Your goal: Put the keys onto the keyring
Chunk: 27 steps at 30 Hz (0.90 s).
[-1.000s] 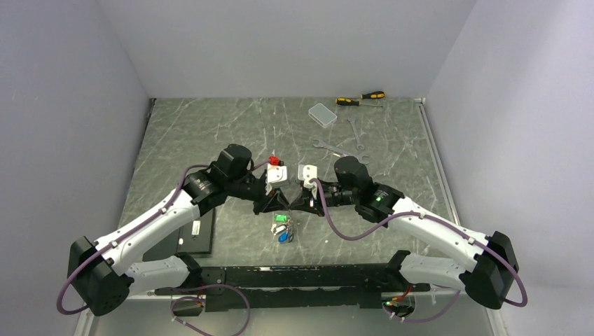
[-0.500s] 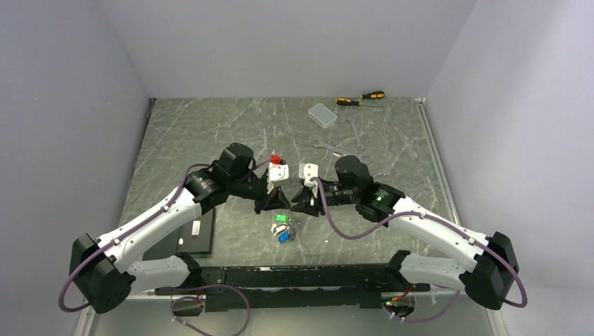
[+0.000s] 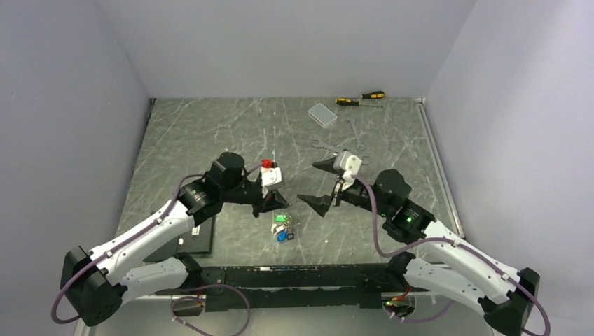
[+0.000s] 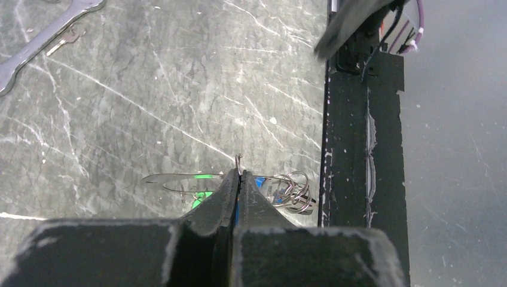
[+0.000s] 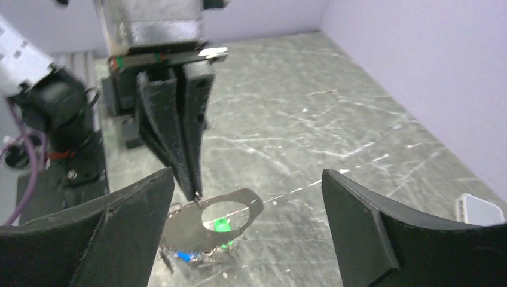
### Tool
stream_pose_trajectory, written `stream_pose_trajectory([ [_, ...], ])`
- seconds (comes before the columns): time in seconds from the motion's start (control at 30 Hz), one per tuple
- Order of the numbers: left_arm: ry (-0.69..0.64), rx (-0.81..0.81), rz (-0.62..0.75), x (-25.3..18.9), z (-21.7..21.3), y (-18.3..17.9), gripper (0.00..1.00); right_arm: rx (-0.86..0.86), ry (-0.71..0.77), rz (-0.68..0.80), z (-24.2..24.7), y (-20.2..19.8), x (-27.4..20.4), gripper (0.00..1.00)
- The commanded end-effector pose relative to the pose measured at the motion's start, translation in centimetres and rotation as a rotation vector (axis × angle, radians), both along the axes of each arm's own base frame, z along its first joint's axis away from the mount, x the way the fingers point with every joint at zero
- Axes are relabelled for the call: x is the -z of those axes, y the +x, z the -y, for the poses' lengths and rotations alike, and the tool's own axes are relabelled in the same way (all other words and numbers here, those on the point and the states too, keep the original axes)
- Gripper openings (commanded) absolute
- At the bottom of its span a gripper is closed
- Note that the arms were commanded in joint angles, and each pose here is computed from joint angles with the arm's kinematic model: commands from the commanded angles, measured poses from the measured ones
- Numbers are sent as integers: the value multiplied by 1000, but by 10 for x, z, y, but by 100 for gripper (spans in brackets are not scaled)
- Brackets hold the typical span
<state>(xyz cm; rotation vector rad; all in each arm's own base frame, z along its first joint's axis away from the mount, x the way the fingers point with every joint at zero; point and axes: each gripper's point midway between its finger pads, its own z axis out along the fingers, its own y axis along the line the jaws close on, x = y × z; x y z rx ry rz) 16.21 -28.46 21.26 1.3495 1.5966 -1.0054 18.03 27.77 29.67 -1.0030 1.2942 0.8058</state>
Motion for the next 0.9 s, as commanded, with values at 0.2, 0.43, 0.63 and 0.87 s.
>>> stream_pose_trajectory([
  [0.2,-239,-79,-7,-44,9,4,0,377,257,-144,37,45,-42,100],
  [0.43,-448,-103,-5,-84,2,-5,0,531,385,-188,65,55,-52,100],
  [0.63,-447,-143,52,-93,-11,-5,0,784,344,-272,90,87,-34,100],
  [0.87,-308,-176,224,-79,-34,-3,0,941,134,-566,105,136,36,100],
])
